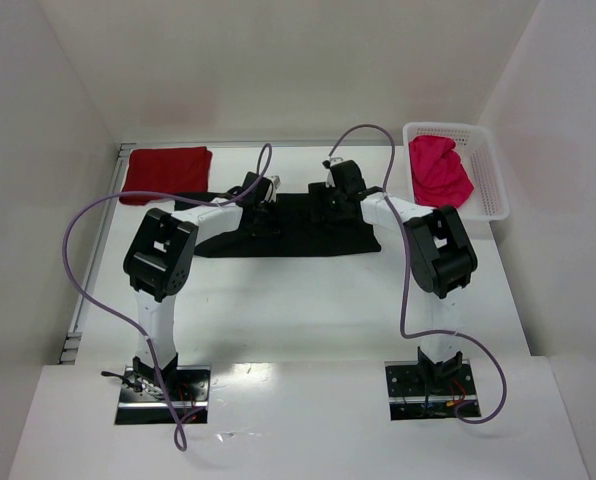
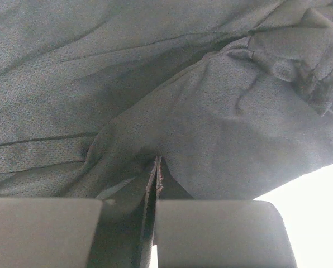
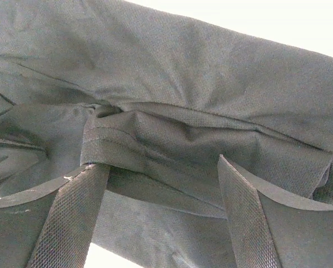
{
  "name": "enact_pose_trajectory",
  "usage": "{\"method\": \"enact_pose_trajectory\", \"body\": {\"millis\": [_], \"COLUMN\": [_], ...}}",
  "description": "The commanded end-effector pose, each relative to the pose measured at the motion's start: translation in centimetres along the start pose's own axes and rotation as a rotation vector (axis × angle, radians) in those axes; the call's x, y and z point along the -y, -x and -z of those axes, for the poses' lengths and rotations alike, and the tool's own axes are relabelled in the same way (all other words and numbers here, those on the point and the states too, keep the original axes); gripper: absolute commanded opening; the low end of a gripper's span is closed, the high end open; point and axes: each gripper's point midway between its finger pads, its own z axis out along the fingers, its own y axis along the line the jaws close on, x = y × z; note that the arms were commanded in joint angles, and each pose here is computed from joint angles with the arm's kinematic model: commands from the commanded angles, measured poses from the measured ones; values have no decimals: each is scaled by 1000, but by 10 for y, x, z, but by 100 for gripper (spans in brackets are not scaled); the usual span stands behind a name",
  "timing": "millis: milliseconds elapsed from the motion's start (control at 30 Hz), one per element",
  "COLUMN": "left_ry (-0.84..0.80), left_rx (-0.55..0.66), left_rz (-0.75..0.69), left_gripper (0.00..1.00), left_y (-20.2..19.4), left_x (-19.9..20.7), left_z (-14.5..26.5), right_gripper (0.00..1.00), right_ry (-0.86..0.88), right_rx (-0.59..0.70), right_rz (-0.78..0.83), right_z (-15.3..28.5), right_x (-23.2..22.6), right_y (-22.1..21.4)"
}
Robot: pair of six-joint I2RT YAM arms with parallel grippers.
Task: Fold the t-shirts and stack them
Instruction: Fold the other side of the tshirt into a rectangle
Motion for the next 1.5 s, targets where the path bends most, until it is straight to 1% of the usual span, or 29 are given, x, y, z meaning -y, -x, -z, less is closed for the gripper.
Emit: {"method": "enact_pose_trajectory", "body": {"millis": [0, 167, 267, 333, 367, 467, 633, 767, 833, 867, 900, 967, 1067, 1100, 1133, 1233, 1267, 1367, 1467], "left_ry": [-10, -3, -16, -26, -26, -26, -35, -35, -35, -35, -35, -35, -35, -35, -35, -31, -31, -40, -40], "left_rx": [-24, -39, -55, -59, -59, -59, -63, -63, -63, -63, -63, -63, -63, -63, -63, -71, -71, -75, -75], "left_rz": [16, 19, 21, 22, 22, 22, 22, 22, 22, 22, 22, 13, 13, 13, 13, 14, 14, 15, 15], "left_gripper": [0, 0, 0, 0, 0, 0, 0, 0, 0, 0, 0, 0, 0, 0, 0, 0, 0, 0, 0], "left_y": [-10, -20, -25, -25, -25, -25, -26, -26, -26, -26, -26, -26, -26, -26, -26, -30, -30, -31, -31], "left_x": [0, -4, -3, -1, -1, -1, 1, 1, 1, 1, 1, 0, 0, 0, 0, -2, -2, 0, 0], "left_z": [-4, -1, -1, 0, 0, 0, 0, 0, 0, 0, 0, 0, 0, 0, 0, -1, -1, -1, -1], "right_gripper": [84, 84, 84, 86, 86, 86, 86, 85, 84, 82, 78, 73, 69, 69, 67, 65, 61, 57, 50], "right_ry": [18, 40, 20, 14, 35, 68, 98, 98, 61, 57, 58, 8, -29, -36, -53, -87, -109, -126, -115], "right_rx": [102, 104, 144, 162, 179, 190, 183, 143, 123, 109, 112, 122, 133, 154, 144, 162, 168, 184, 186], "right_rz": [27, 35, 26, 37, 49, 63, 105, 193, 195, 201, 188, 171, 168, 167, 166, 154, 153, 138, 138], "right_z": [4, 6, 23, 32, 42, 49, 48, 32, 20, 15, 13, 9, 4, 5, 1, 2, 2, 3, -1], "right_x": [-11, -19, -18, -17, -22, -26, -34, -52, -48, -50, -51, -43, -37, -38, -34, -29, -26, -23, -26], "right_y": [35, 33, 44, 46, 51, 48, 43, 24, 19, 13, 15, 19, 21, 30, 26, 33, 34, 37, 38]}}
